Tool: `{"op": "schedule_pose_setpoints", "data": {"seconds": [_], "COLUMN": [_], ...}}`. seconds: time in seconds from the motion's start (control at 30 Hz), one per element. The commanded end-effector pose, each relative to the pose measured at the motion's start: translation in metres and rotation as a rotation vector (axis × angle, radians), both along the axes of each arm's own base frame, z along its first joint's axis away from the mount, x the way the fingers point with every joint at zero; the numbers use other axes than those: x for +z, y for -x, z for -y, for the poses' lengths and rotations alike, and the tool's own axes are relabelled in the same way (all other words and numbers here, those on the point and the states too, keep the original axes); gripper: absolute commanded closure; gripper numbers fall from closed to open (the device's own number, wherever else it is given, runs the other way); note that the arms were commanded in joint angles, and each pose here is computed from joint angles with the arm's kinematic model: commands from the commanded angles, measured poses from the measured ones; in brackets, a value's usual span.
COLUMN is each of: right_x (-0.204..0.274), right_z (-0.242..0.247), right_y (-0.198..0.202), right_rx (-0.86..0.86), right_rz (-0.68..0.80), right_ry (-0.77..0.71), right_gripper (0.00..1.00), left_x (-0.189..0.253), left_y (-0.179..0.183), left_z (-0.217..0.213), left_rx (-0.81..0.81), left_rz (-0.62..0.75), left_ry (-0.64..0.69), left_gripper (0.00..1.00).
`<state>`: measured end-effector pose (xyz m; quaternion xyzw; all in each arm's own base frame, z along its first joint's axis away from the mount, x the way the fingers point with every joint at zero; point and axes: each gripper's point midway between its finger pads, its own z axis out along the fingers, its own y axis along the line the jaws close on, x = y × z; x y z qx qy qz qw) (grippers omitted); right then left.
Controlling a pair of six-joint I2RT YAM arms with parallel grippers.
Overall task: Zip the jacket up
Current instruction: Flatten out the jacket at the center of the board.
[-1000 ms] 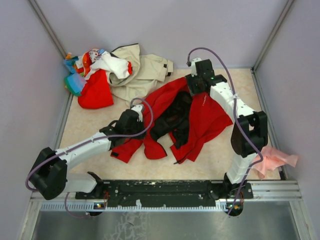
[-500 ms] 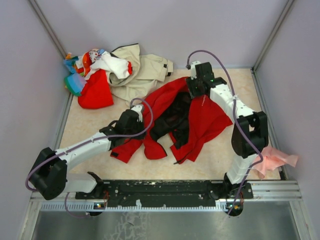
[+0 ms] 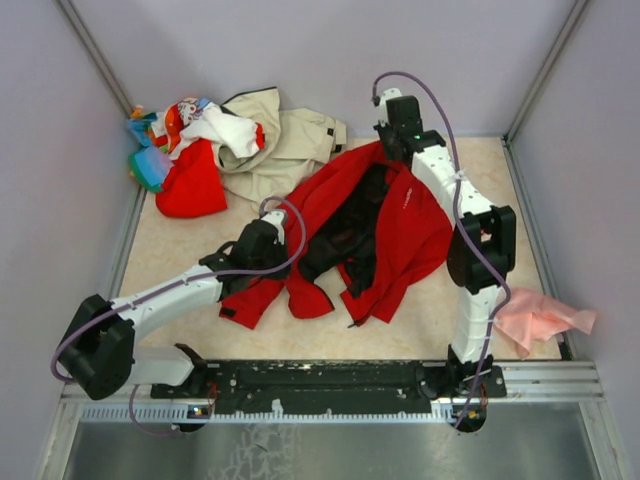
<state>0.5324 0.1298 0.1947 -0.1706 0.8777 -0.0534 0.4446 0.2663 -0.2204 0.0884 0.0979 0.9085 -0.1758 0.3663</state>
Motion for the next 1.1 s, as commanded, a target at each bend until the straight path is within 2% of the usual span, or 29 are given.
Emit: {"op": "schedule_pose_setpoints", "data": {"seconds": [0.0,0.27,0.43,0.57,0.73,0.87,1.07], "right_x": [0.069,0.116,0.098,0.065,0.055,0.065,0.065], "right_z": [0.026,0.045,0.047,0.052,0.052,0.051,0.048], "right_y": [-0.04,-0.066,-0.081,-0.088,-0.069,-0.036,0.028], "right_rx": [-0.087,-0.146,-0.151,-0.184,-0.216,-0.23,-0.237], "right_rz": [0.214,0.374,0.357,0.291,0.224,0.204,0.147], "right_ry": [0.014,0.022,0.033,0.05,-0.001,-0.08,-0.121], "right_gripper": [1.0,1.0,1.0,0.78,0.58,0.47,0.39], "left_x": [-0.006,0.0,0.003,0.007,0.016,0.028,0.048], "left_y": [-0.001,-0.006,-0.017,-0.033,-0.038,-0.033,-0.018], "left_z": [-0.007,0.0,0.006,0.003,-0.002,-0.005,-0.01], "left_rx": [0.013,-0.006,-0.007,0.034,0.063,0.071,0.053], "left_rz": [-0.009,0.004,0.013,0.035,0.044,0.058,0.09], "left_ry": [-0.036,-0.023,-0.037,-0.071,-0.056,-0.036,0.015], "left_gripper": [0.99,0.99,0.96,0.81,0.53,0.38,0.28]}}
